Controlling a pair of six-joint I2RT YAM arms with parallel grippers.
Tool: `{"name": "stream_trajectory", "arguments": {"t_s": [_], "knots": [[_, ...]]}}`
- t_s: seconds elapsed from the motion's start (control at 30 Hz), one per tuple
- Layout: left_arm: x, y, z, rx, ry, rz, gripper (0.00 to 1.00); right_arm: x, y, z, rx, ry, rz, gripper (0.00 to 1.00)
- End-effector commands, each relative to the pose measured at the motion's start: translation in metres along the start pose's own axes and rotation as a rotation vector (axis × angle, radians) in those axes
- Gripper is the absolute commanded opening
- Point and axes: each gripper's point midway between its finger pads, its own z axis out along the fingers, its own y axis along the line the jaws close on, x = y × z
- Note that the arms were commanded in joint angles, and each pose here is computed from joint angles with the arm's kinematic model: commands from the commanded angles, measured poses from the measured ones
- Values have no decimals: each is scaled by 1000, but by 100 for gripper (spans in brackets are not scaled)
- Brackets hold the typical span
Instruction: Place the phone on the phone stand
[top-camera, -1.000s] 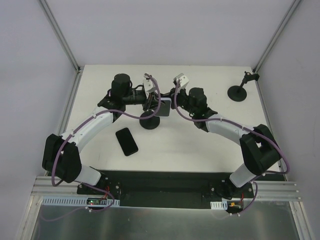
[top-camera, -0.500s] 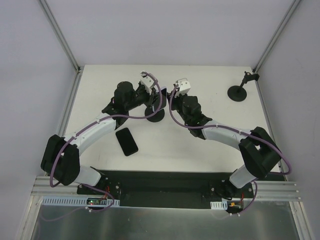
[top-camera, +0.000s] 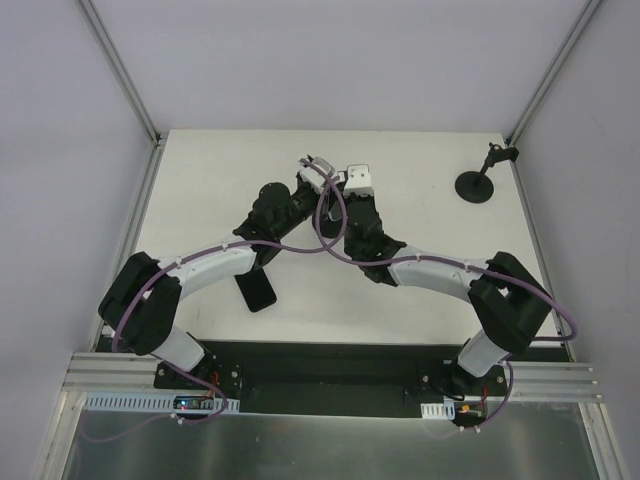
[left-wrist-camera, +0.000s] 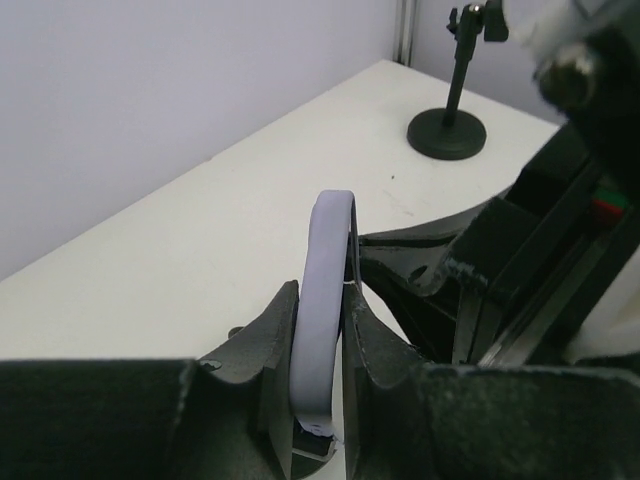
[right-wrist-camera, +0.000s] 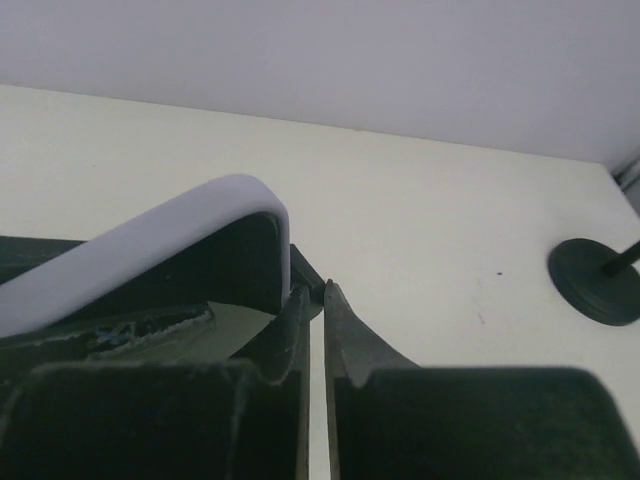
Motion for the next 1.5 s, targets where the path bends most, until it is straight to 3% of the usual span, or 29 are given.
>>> {"name": "stream_trajectory", "arguments": {"t_s": [0.0,0.7,0.8,1.0,1.17,1.3,1.47], "knots": [[-6,103,2,-454,-92,28,0,-80,42,-47,-35,-186,61,0],[-9,86,11,-411,-100,22,0,-72,43,-40,46,-165,75,0],[-10,86,12,-405,-86,49,0,-76,40,-41,47,-169,76,9],[-8,85,16,-383,-57,68,0,-85,36,-47,14,-185,86,38],[-5,85,18,-357,-34,60,0,-100,13,-59,29,-204,90,43],[-6,85,18,-323,-20,51,0,-107,-6,-69,6,-229,122,53],[-11,90,12,-285,-21,41,0,-92,-40,-55,-39,-205,200,56]]}}
